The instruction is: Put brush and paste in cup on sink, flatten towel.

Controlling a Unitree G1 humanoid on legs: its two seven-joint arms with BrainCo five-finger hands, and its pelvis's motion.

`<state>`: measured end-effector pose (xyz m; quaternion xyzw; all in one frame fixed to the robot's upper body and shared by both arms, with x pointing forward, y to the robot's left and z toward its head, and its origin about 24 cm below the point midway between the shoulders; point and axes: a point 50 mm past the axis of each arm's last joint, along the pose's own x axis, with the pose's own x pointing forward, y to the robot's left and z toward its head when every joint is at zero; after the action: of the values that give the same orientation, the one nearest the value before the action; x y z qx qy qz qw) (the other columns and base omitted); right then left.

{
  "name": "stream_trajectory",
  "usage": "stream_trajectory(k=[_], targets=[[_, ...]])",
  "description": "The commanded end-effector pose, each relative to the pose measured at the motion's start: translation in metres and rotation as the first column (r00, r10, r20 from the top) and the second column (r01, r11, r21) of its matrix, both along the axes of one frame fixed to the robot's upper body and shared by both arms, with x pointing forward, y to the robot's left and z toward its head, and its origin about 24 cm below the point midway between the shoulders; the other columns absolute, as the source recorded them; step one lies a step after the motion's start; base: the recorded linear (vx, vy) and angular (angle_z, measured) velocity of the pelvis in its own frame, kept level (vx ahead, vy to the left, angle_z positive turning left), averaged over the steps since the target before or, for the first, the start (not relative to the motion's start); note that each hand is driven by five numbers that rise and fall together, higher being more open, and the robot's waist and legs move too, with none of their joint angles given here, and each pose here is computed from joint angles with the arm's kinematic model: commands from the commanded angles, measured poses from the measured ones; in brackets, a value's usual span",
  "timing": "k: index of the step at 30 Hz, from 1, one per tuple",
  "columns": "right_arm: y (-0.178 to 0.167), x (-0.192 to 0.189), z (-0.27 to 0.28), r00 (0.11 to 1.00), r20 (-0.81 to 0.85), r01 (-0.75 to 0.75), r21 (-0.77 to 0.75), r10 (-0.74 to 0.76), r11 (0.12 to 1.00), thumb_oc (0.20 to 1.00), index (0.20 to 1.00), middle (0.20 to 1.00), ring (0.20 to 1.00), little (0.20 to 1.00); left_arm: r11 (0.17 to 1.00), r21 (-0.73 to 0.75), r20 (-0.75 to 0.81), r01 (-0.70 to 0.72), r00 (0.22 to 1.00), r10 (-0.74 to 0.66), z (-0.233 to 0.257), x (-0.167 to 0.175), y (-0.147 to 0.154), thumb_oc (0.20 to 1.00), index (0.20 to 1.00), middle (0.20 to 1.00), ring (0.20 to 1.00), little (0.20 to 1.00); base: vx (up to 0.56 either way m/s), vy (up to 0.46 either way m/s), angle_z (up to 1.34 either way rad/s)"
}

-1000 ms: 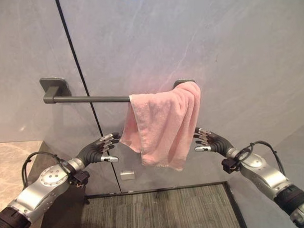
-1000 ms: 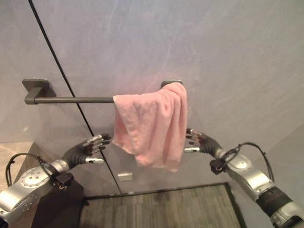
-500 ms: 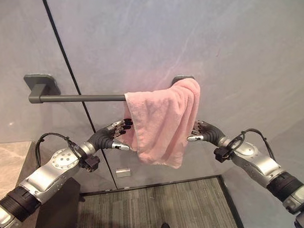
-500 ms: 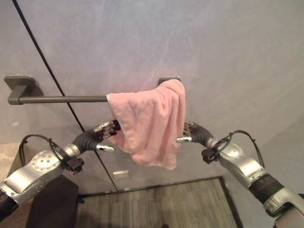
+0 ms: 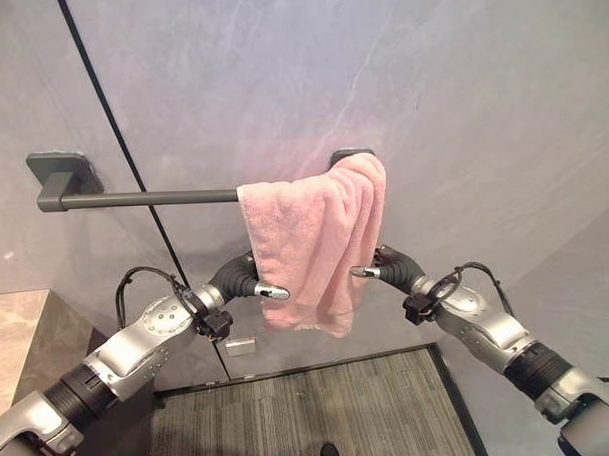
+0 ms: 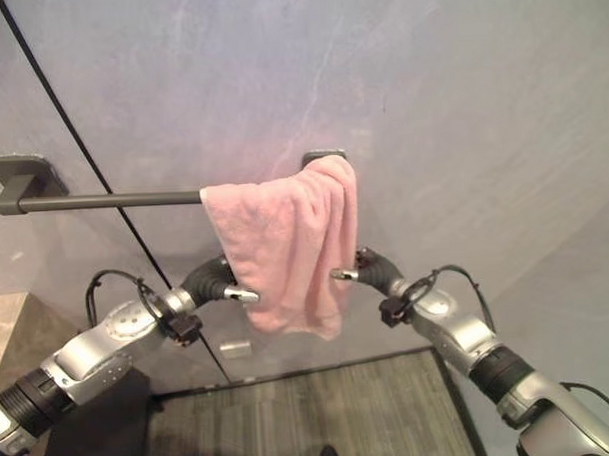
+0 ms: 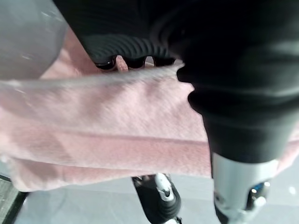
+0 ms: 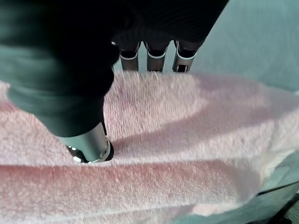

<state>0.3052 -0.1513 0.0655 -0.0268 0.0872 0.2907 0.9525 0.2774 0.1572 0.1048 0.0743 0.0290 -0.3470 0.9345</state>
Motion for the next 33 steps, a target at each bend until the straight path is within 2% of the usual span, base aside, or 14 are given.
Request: stream_trajectory(k=[1, 4, 7, 9, 10, 11, 14, 15, 16, 18, 19, 23, 24, 33], targets=[[0.013, 0.015, 0.028, 0.997, 0.076, -0.032, 0.048, 0.028, 0.998, 0.2, 0.2, 0.2, 0.2, 0.2, 0.999, -0.031, 0.055, 0.022, 0.998, -0.02, 0.013, 0.008, -0.009, 0.504, 0.504, 0.504, 0.504, 0.504, 0.0, 0.0, 0.0], [0.015, 0.014, 0.028, 0.997, 0.07, -0.045, 0.047, 0.041, 0.998, 0.2, 0.2, 0.2, 0.2, 0.2, 1.0, -0.025, 0.058, 0.012, 0.998, -0.011, 0.014, 0.008, -0.006, 0.438, 0.438, 0.438, 0.438, 0.438, 0.0, 0.0, 0.0], [0.011, 0.012, 0.03, 0.995, 0.089, -0.046, 0.027, 0.044, 0.999, 0.2, 0.2, 0.2, 0.2, 0.2, 0.999, 0.018, 0.074, -0.035, 0.997, 0.034, 0.015, 0.005, 0.01, 0.438, 0.438, 0.438, 0.438, 0.438, 0.0, 0.0, 0.0], [0.003, 0.008, 0.033, 0.993, 0.115, -0.039, -0.001, 0.039, 0.999, 0.2, 0.2, 0.2, 0.2, 0.2, 0.991, 0.086, 0.102, -0.107, 0.99, 0.098, 0.014, 0.001, 0.031, 0.41, 0.41, 0.41, 0.41, 0.41, 0.0, 0.0, 0.0], [0.003, 0.008, 0.032, 0.993, 0.114, -0.04, -0.001, 0.04, 0.999, 0.2, 0.2, 0.2, 0.2, 0.2, 0.99, 0.086, 0.101, -0.108, 0.99, 0.099, 0.014, 0.001, 0.031, 0.379, 0.379, 0.379, 0.379, 0.379, 0.0, 0.0, 0.0], [-0.005, 0.006, 0.033, 0.991, 0.134, -0.016, -0.019, 0.019, 1.0, 0.2, 0.2, 0.2, 0.2, 0.2, 0.977, 0.139, 0.131, -0.164, 0.981, 0.146, 0.014, -0.003, 0.047, 0.363, 0.363, 0.363, 0.363, 0.363, 0.0, 0.0, 0.0], [-0.013, 0.001, 0.034, 0.988, 0.157, 0.009, -0.02, -0.006, 1.0, 0.2, 0.2, 0.2, 0.2, 0.2, 0.954, 0.181, 0.185, -0.24, 0.961, 0.207, 0.018, -0.011, 0.067, 0.351, 0.351, 0.351, 0.351, 0.351, 0.0, 0.0, 0.0], [-0.015, 0.0, 0.035, 0.985, 0.169, 0.017, -0.013, -0.015, 1.0, 0.2, 0.2, 0.2, 0.2, 0.2, 0.946, 0.185, 0.197, -0.265, 0.953, 0.228, 0.019, -0.014, 0.072, 0.325, 0.325, 0.325, 0.325, 0.325, 0.01, -0.002, 0.07], [-0.016, -0.003, 0.037, 0.982, 0.189, 0.027, 0.004, -0.028, 1.0, 0.2, 0.2, 0.2, 0.2, 0.2, 0.932, 0.182, 0.242, -0.314, 0.933, 0.267, 0.025, -0.019, 0.081, 0.256, 0.256, 0.256, 0.256, 0.256, 0.01, -0.004, 0.08], [-0.016, -0.004, 0.042, 0.977, 0.212, 0.02, 0.006, -0.021, 1.0, 0.2, 0.2, 0.2, 0.2, 0.2, 0.929, 0.169, 0.261, -0.328, 0.924, 0.279, 0.03, -0.022, 0.084, 0.206, 0.206, 0.206, 0.206, 0.206, 0.0, -0.005, 0.05], [-0.015, -0.004, 0.042, 0.977, 0.211, 0.019, 0.006, -0.02, 1.0, 0.2, 0.2, 0.2, 0.2, 0.2, 0.929, 0.169, 0.261, -0.329, 0.924, 0.28, 0.03, -0.022, 0.084, 0.209, 0.209, 0.209, 0.209, 0.209, 0.01, -0.004, 0.1], [-0.006, -0.008, 0.065, 0.952, 0.306, -0.04, 0.032, 0.028, 0.999, 0.2, 0.2, 0.2, 0.2, 0.2, 0.928, 0.089, 0.344, -0.362, 0.885, 0.313, 0.05, -0.026, 0.085, 0.2, 0.2, 0.2, 0.2, 0.2, 0.0, -0.003, 0.08], [0.001, -0.011, 0.082, 0.928, 0.369, -0.08, 0.047, 0.057, 0.996, 0.2, 0.2, 0.2, 0.2, 0.2, 0.93, 0.025, 0.381, -0.367, 0.864, 0.33, 0.062, -0.028, 0.083, 0.2, 0.2, 0.2, 0.2, 0.2, -0.01, -0.008, 0.05], [0.03, -0.027, 0.119, 0.853, 0.497, -0.242, 0.105, 0.16, 0.965, 0.2, 0.2, 0.2, 0.2, 0.2, 0.904, -0.249, 0.397, -0.348, 0.815, 0.423, 0.079, -0.037, 0.071, 0.2, 0.2, 0.2, 0.2, 0.2, -0.01, -0.004, 0.03]])
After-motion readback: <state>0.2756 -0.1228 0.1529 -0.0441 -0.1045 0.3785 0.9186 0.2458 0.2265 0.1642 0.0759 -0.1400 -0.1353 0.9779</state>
